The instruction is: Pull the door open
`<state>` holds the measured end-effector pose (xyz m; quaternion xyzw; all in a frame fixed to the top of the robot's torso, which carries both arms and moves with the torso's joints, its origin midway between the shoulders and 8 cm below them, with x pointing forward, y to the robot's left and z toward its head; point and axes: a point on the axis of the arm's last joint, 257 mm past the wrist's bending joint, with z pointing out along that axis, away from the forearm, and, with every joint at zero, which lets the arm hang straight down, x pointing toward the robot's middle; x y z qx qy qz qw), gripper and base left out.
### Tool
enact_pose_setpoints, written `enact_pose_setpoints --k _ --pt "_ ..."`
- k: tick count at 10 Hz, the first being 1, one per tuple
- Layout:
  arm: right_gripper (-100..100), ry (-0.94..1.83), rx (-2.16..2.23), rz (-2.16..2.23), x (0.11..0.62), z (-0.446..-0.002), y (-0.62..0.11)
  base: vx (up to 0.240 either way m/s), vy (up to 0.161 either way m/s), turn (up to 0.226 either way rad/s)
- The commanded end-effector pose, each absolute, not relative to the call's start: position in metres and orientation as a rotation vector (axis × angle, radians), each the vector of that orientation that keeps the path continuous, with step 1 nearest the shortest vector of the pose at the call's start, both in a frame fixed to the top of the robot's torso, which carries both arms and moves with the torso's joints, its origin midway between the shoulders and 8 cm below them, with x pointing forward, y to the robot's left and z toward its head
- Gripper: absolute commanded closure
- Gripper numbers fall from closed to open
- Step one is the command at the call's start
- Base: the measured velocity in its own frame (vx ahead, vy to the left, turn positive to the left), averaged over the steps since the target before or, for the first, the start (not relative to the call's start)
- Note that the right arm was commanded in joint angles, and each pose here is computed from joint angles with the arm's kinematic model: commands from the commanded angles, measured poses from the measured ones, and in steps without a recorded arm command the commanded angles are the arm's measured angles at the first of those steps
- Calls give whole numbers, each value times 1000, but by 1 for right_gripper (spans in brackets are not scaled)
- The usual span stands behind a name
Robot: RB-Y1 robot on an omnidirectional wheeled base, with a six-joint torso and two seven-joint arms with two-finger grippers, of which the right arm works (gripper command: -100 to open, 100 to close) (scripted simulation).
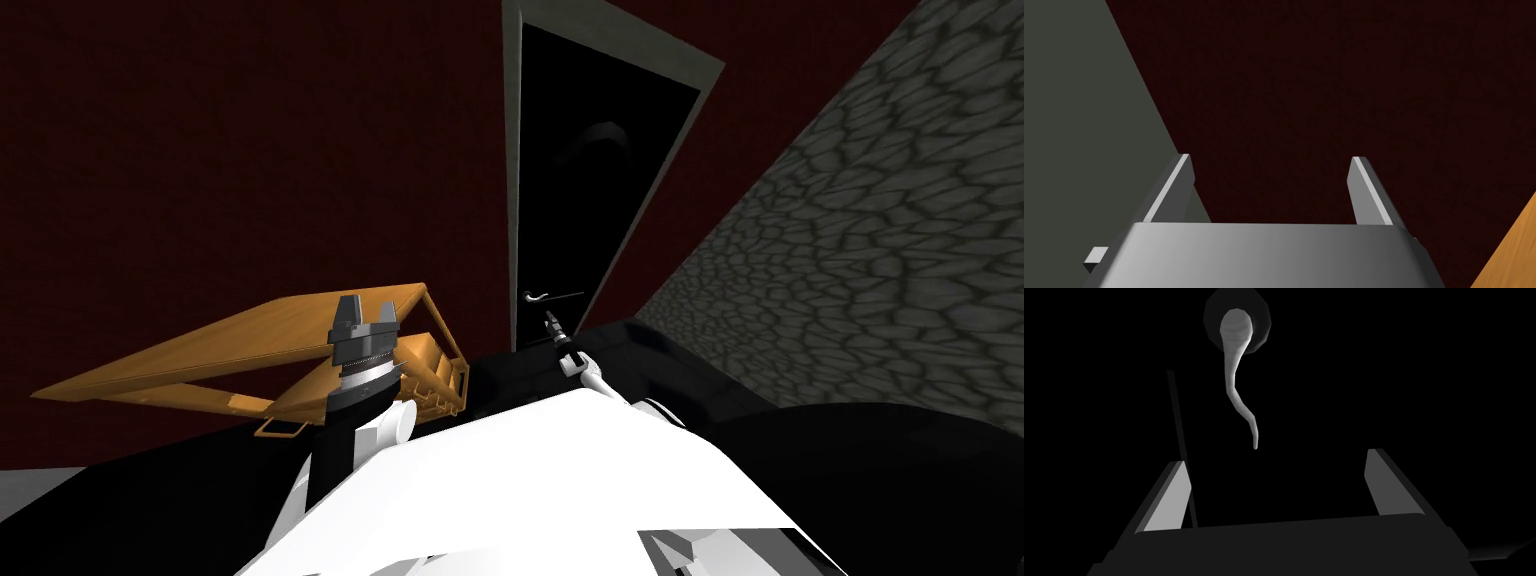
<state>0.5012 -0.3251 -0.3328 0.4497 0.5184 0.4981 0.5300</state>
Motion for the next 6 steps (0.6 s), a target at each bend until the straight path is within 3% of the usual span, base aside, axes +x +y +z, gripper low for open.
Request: enact_pose_setpoints --k 1,5,6 --pt "-100 1253 1092 1176 500 -341 -329 152 -5 75" --pt "-100 1270 1112 1160 502 -352 -336 121 -7 37" --pt "-100 1255 1128 1142 495 -354 -356 134 40 182"
